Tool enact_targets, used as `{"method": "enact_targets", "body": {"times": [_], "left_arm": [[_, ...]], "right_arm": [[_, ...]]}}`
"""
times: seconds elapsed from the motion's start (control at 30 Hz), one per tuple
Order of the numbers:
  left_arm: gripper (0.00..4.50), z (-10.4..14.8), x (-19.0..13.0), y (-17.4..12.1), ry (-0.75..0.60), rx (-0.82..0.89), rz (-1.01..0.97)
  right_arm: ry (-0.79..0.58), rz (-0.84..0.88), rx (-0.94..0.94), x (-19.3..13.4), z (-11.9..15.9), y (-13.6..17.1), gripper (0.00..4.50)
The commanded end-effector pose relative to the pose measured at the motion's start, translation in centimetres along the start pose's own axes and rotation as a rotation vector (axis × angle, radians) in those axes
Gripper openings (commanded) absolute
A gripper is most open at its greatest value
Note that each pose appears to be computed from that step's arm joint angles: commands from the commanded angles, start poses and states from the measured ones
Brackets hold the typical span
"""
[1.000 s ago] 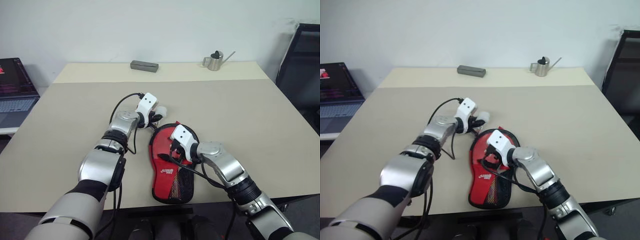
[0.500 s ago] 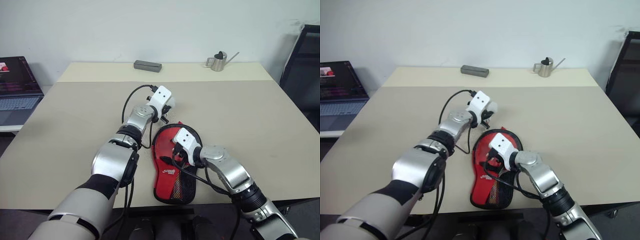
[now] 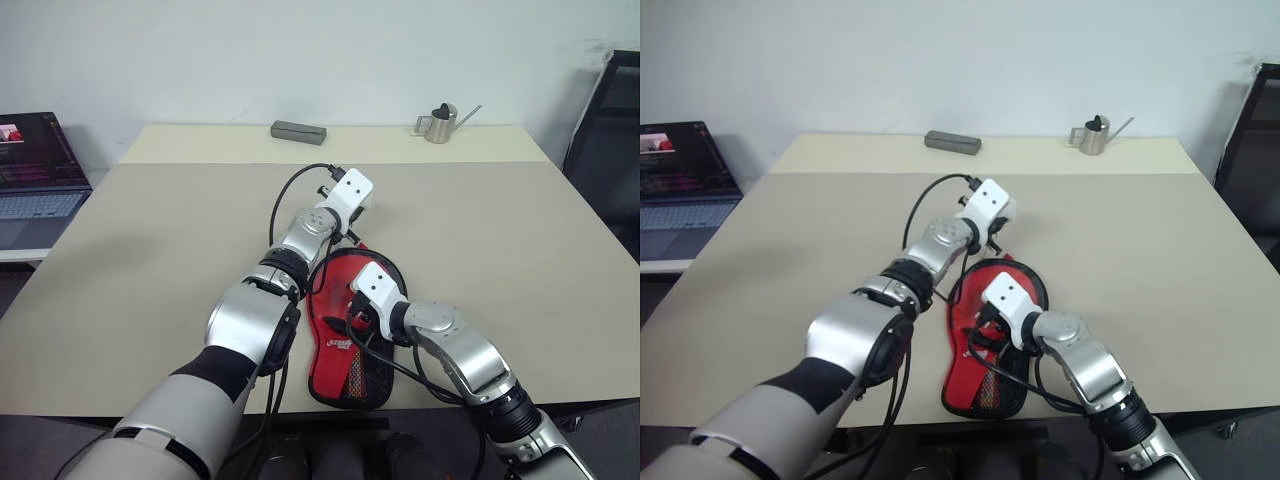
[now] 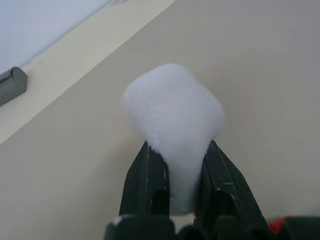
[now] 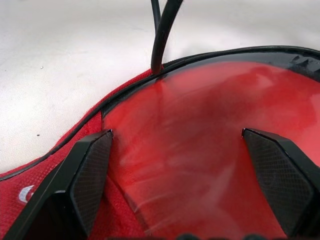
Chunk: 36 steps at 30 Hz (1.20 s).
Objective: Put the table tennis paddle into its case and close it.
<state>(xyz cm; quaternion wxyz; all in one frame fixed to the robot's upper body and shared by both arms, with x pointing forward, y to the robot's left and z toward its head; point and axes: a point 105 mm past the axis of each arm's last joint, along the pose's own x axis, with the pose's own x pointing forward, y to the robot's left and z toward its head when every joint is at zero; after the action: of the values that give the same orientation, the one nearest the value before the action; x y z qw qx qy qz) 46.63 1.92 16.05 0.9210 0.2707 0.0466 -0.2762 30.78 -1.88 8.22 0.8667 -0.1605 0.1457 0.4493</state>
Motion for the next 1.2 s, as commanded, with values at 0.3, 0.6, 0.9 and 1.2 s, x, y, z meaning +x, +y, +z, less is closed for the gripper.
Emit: {"method": "enact_targets", "body": {"times": [0.3, 0.6, 0.9, 1.2], "left_arm": [[0.32, 0.7, 0.6, -5.4, -0.001, 0.11, -0.232], [3.17, -0.4, 0.4, -4.2, 0.028, 0.046, -0.207], [3.85, 1.9, -0.5, 1.6, -0.07, -0.136, -0.019], [3.85, 4.9, -5.4, 10.3, -0.321, -0.223, -0.006]], "right_arm": [[0.189, 0.023, 0.095, 0.5, -4.9, 1.2, 4.5], [0.188, 0.015, 0.091, 0.5, -4.9, 0.5, 4.5], [0.187, 0.01, 0.068, 1.0, -4.4, -0.9, 4.5], [0.183, -0.01, 0.054, 1.2, -4.4, -2.7, 4.5]]}}
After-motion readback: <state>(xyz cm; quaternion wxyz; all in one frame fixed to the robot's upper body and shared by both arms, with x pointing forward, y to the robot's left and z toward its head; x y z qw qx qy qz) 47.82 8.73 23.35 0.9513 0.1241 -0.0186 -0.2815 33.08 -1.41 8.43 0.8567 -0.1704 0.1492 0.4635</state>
